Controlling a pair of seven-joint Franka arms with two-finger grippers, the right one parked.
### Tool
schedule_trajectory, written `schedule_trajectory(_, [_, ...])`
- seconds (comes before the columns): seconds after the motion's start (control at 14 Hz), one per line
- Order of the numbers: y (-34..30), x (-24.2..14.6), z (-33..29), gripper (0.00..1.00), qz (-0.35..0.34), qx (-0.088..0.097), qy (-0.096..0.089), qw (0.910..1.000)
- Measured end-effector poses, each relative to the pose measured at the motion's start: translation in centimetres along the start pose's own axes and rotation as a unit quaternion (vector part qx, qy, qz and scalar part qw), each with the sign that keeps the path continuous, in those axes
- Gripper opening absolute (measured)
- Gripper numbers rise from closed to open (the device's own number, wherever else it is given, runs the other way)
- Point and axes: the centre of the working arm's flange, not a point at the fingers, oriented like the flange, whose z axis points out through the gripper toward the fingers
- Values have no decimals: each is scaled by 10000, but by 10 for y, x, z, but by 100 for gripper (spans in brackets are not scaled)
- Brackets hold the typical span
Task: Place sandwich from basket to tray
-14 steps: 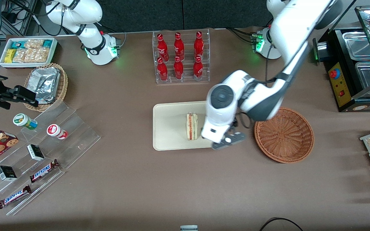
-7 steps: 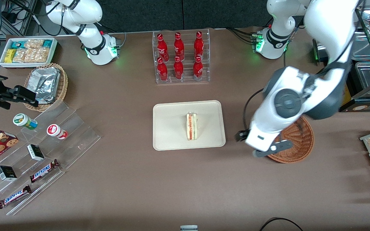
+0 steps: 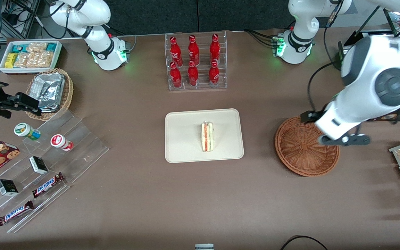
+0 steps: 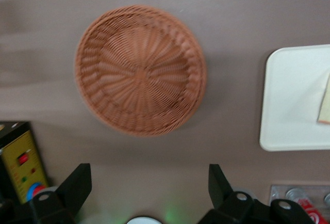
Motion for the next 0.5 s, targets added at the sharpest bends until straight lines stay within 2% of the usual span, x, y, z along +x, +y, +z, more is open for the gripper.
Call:
schedule_trajectory(0.14, [-23,-24,-16,100,-136,41,-151,9998])
schedule_trajectory(0.36, [-48,-53,-39,100,-326,52,-204,9992])
schedule_trajectory(0.5, [-63,-66,-48,100,-436,-70,-266,9987])
